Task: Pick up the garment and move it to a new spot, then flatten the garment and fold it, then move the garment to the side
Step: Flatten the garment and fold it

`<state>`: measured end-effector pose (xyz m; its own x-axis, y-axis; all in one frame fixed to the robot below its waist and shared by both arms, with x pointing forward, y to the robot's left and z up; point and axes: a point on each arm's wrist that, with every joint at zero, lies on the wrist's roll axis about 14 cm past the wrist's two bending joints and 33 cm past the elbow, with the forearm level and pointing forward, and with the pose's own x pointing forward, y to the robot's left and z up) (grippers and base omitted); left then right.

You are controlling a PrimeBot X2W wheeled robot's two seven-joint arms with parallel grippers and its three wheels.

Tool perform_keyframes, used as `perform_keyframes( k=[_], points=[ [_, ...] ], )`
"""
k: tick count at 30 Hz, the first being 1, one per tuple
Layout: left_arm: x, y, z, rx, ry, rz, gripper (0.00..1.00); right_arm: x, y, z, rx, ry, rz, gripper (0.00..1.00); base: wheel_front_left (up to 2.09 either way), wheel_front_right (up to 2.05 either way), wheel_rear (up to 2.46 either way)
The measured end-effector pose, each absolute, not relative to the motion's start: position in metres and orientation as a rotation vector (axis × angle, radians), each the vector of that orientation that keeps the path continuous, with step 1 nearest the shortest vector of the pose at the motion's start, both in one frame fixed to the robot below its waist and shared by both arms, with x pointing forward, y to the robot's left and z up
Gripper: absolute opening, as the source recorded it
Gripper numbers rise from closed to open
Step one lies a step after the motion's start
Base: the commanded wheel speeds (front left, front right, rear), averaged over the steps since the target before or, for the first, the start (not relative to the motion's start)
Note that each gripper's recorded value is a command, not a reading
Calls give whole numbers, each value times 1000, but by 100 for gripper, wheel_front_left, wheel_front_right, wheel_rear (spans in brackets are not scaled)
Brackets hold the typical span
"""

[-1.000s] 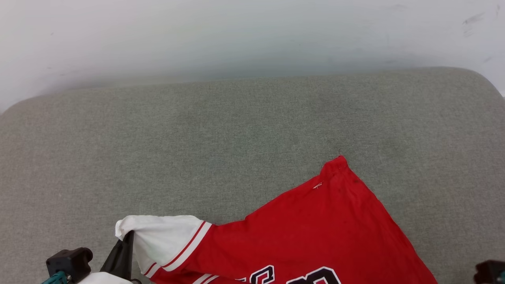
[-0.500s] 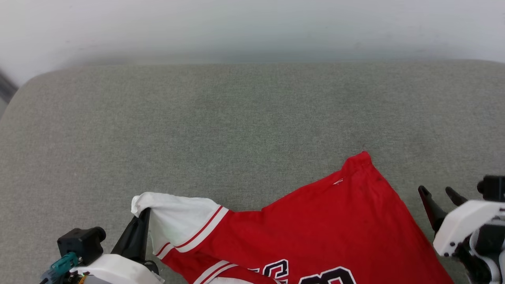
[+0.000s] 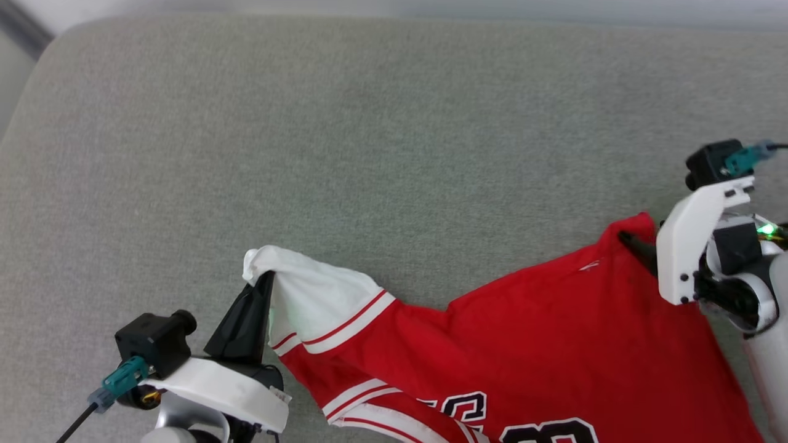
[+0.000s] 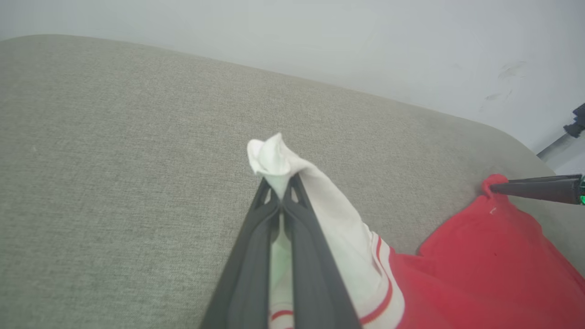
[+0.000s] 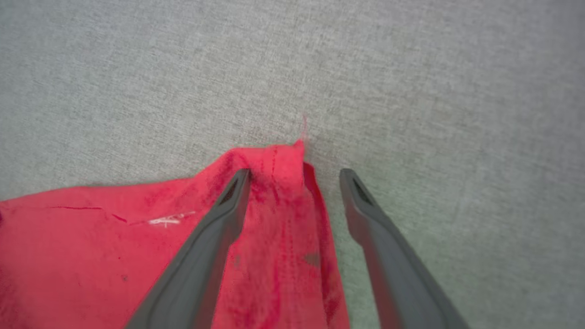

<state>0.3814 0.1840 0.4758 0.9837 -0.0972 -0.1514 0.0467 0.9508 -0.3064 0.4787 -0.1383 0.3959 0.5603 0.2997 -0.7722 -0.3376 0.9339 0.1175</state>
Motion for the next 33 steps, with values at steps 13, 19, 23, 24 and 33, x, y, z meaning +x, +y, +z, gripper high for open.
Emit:
perform_keyframes(
  k=[13,19,23,24,33],
  points=[
    [382,199,457,-281,208,-30,0,472,-121,360,-73,1163,442,0,0,0,0],
    [389,205,478,-213,157,-66,0,477,-121,381,-95,1065,431,0,0,0,0],
    [409,209,511,-156,68,-104,0,492,-128,412,-110,924,392,0,0,0,0],
    [416,211,522,-137,37,-110,0,497,-132,422,-119,883,379,0,0,0,0],
    [481,197,612,-97,-135,-191,0,520,-155,509,-114,594,285,0,0,0,0]
  ],
)
